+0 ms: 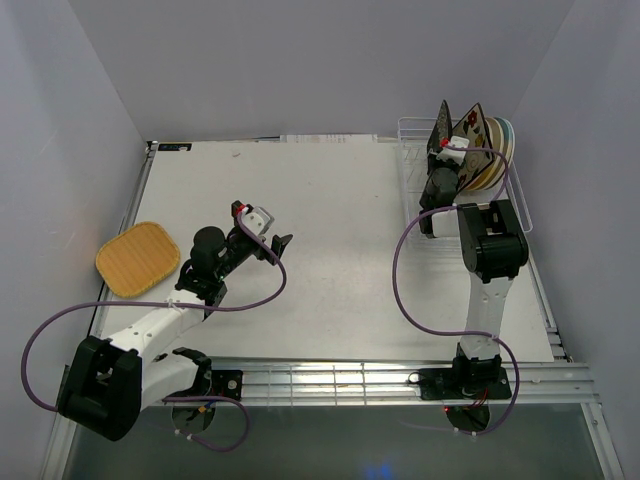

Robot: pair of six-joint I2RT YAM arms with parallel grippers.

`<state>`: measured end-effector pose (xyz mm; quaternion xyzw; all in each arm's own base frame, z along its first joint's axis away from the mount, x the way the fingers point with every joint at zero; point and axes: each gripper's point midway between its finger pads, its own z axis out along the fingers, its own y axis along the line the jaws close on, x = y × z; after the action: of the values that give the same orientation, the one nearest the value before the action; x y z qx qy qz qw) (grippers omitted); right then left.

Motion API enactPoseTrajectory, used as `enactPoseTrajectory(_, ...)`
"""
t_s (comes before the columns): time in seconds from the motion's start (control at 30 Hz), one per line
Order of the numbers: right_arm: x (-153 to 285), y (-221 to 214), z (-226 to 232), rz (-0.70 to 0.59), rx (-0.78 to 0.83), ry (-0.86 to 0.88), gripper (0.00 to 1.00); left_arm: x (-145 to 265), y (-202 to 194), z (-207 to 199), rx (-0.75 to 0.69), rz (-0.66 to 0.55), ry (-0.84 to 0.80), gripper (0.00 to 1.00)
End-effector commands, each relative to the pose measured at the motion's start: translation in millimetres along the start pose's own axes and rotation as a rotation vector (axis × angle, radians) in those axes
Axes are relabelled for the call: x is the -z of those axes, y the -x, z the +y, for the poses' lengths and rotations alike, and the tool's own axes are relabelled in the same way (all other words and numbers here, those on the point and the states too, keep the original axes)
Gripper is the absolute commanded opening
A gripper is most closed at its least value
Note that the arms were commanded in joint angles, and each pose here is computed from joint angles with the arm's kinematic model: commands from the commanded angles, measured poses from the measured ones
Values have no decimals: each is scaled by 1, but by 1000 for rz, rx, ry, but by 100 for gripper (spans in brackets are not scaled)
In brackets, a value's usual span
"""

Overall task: Load the plates into the dish rack
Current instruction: Insert the plate into the dish rack.

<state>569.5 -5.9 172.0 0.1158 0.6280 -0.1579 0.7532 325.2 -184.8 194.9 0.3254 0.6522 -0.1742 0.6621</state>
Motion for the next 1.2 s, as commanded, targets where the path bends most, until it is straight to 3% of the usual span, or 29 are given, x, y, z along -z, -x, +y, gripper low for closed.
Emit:
enactPoseTrajectory(0.0,4,103,-34,-328,-206,-142,8,0,20,7,-14,-43,18,98)
enactPoseTrajectory(0.57,12,115,-43,-338,-232,-181,8,0,21,8,-14,-43,23,98)
enactPoseTrajectory(0.77,12,111,-46,-334,-231,-201,14,0,22,8,-14,-44,21,98)
enactPoseTrajectory(0.97,15,115,-51,-342,-242,-221,31,0,22,9,-14,-43,26,98)
enactPoseTrajectory(1.07,17,118,-53,-344,-259,-233,45,0,22,9,-15,-44,26,98)
enactPoseTrajectory(1.1,18,117,-55,-342,-263,-240,56,0,22,9,-14,-43,26,98)
enactPoseTrajectory(1.17,20,119,-58,-343,-277,-254,68,0,22,9,-15,-44,26,98)
